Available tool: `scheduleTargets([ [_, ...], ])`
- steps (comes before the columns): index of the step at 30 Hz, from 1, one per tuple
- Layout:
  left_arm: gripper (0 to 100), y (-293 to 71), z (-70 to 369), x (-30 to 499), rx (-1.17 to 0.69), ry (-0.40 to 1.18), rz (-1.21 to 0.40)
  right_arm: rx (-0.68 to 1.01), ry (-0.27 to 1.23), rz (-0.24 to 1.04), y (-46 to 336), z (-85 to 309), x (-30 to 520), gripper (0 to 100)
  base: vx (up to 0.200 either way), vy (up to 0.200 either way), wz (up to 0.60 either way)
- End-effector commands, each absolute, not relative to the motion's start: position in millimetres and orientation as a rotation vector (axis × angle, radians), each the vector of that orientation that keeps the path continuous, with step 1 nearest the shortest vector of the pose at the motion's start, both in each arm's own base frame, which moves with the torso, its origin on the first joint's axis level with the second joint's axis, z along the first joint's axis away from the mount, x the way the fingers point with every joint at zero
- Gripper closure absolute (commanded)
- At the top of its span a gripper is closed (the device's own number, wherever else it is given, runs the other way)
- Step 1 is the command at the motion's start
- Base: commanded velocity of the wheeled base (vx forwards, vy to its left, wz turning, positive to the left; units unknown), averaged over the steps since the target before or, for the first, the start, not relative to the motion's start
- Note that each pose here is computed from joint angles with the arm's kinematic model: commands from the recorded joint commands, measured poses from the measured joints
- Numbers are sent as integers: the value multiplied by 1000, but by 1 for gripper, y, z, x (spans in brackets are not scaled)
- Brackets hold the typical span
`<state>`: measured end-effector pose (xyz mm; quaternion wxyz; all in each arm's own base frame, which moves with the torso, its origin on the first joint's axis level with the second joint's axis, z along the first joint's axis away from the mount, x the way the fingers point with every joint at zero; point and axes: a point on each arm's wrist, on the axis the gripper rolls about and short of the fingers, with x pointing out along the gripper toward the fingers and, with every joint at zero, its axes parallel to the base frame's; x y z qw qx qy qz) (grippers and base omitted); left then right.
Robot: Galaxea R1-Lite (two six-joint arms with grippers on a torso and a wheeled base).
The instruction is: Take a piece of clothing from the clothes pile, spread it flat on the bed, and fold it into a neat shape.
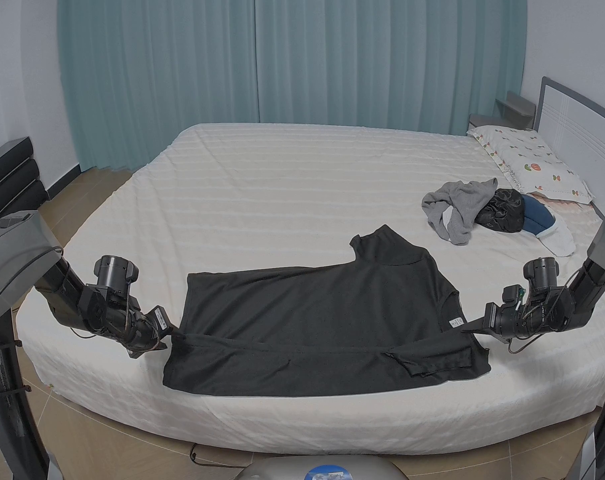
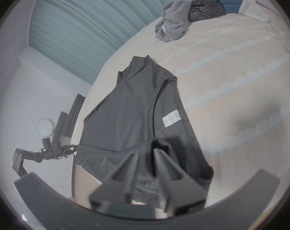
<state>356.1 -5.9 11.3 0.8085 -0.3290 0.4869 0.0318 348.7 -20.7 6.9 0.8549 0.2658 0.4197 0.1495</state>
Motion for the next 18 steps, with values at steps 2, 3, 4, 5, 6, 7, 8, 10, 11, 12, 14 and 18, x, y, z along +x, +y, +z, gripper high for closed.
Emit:
scheduleTargets([
  [2, 0, -6, 11, 358, -730, 1034, 73, 580, 880, 304, -22, 9, 349, 0, 0, 0, 0],
  [3, 0, -5, 11, 359, -744, 1023, 74, 594, 872, 299, -22, 13, 348, 0, 0, 0, 0],
  [4, 0, -5, 12, 359, -755, 1012, 74, 610, 866, 295, -20, 19, 347, 0, 0, 0, 0],
  [5, 0, -5, 12, 359, -759, 1009, 76, 616, 862, 293, -20, 21, 347, 0, 0, 0, 0],
  [6, 0, -3, 14, 359, -782, 992, 69, 643, 835, 290, -19, 34, 346, 0, 0, 0, 0],
  [7, 0, -2, 14, 358, -797, 989, 62, 650, 822, 294, -16, 40, 346, 0, 0, 0, 0],
  [8, 0, 0, 14, 357, -819, 989, 50, 658, 810, 299, -13, 46, 347, 0, 0, 0, 0],
  [10, 0, 6, 15, 354, -864, 989, 23, 668, 799, 296, -10, 53, 347, 0, 0, 0, 0],
  [11, 0, 9, 17, 353, -881, 985, 13, 665, 798, 293, -7, 54, 346, 0, 0, 0, 0],
  [12, 0, 12, 20, 351, -907, 977, -2, 658, 805, 277, -2, 57, 344, 0, 0, 0, 0],
  [14, 0, 16, 21, 347, -931, 978, -16, 643, 808, 241, 4, 60, 337, 0, 0, 0, 0],
  [18, 0, 18, 21, 338, -945, 954, -52, 666, 871, 202, 15, 53, 309, 0, 0, 0, 0],
])
